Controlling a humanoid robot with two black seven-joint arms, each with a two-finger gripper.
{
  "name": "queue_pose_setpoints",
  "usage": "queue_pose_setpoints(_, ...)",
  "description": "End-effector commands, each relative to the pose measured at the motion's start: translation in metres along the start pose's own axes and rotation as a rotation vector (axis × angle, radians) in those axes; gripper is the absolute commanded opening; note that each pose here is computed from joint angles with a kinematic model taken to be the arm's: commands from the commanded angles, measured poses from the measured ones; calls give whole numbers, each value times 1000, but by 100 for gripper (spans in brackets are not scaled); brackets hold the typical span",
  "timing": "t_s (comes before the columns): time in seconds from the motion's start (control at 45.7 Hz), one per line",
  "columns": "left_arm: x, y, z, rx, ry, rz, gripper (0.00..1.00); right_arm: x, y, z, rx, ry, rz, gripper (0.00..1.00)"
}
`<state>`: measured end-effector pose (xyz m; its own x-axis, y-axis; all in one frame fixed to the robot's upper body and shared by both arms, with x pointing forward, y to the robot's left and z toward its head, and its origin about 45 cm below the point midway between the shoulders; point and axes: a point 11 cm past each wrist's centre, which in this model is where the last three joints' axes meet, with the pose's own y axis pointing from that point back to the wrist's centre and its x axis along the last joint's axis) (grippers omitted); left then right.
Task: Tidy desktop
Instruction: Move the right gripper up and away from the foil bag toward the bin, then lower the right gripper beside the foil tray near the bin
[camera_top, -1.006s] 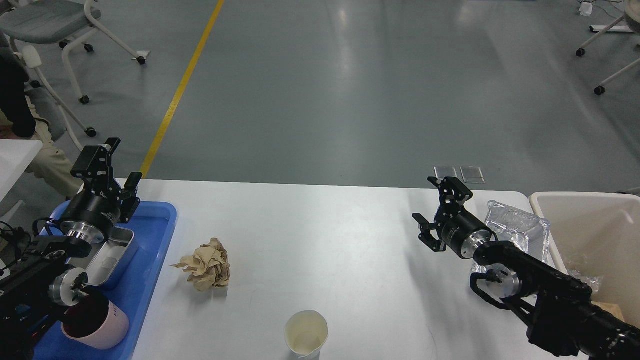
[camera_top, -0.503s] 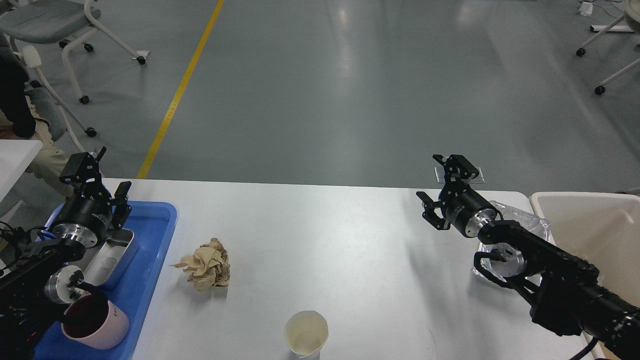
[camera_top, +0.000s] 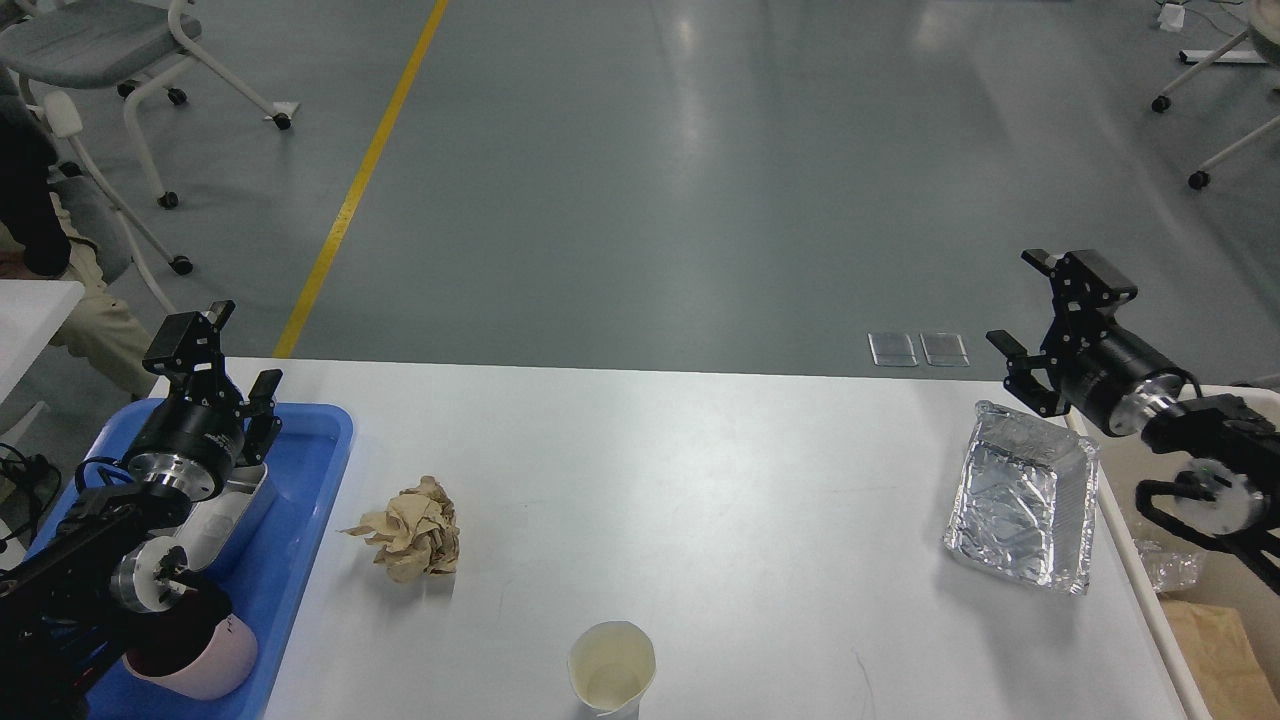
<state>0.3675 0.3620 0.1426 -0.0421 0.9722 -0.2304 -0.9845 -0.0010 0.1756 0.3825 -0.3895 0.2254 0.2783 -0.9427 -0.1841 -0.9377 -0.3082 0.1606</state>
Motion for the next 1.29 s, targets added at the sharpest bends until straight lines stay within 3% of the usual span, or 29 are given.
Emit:
queue_pose_setpoints(0.0,1,1,0,0,-3,-3,96,-7,36,-1,-46,66,-96,100)
queue_pose_setpoints(0.372,3,1,0,2,-9,-4,96,-22,129,1,-273,382,-246,100)
queue_pose_setpoints(0.612,-1,0,-1,-1,-13,-16,96,-1,177,-25,-430,551,-208,100)
queue_pose_setpoints(0.787,-10,-2,-1,-9,-42,-45,96,4,195,-47,-475,615,-178,100)
queue_pose_setpoints(1.269,-15,-1,-5,-4,-42,-55,96,7,207,-42,-517,619,-148,100)
